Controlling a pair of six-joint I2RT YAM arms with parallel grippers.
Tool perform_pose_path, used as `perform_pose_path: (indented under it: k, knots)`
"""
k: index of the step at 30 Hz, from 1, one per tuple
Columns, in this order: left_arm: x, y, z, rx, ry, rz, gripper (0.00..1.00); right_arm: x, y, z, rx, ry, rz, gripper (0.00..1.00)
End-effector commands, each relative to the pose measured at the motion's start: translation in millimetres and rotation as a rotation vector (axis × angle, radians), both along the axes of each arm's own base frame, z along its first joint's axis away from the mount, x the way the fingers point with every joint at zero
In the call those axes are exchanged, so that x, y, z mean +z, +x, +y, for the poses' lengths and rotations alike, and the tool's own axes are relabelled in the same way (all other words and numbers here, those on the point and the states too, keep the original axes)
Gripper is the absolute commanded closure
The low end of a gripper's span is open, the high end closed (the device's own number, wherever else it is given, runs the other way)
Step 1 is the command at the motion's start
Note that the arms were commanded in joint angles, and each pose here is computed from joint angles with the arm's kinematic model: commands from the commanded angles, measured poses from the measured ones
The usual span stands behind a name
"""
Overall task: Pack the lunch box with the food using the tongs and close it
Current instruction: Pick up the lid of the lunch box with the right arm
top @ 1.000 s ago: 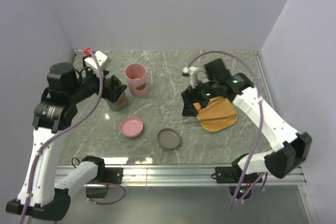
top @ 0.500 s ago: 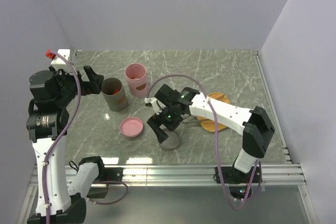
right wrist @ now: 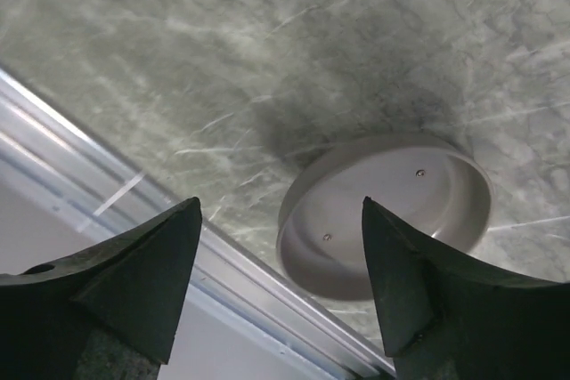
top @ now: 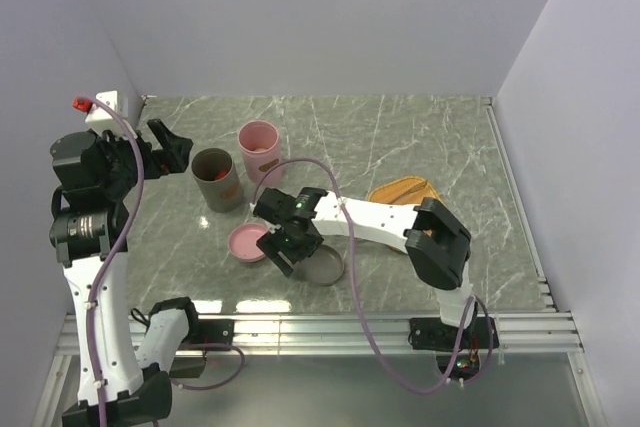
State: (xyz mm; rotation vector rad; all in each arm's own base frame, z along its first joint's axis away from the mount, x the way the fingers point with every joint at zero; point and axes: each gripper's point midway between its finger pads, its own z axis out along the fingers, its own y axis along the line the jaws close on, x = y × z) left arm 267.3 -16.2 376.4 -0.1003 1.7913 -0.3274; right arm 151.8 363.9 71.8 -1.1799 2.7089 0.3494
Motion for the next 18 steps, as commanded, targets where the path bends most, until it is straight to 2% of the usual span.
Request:
perform_pose_path:
  k: [1, 5, 13, 16, 18]
  knots:
    - [11.5, 0.3, -3.5, -0.013, -0.028, -0.024, 0.01, 3.2, 9.3, 7.1, -0.038, 0.004, -0.026, 0.21]
    - [8.1, 2.5, -4.4, -0.019, -0.038, -0.014, 0.01, -3.7, 3.7, 8.3, -0.033, -0.005, 0.001, 0.30]
    - [6.8, 0.7, -5.9, -0.024, -0.048, -0.001, 0.01, -20.0, -5.7, 9.6, -0.033, -0.031, 0.069, 0.40]
    - [8.1, 0.5, -6.9, -0.030, -0.051, 0.005, 0.01, -17.4, -4.1, 11.1, -0.035, -0.027, 0.063, 0.48]
    - [7.4, 1.4, -7.6, -0.033, -0.056, 0.011, 0.01, -18.1, -3.1, 9.7, -0.037, -0.029, 0.062, 0.56]
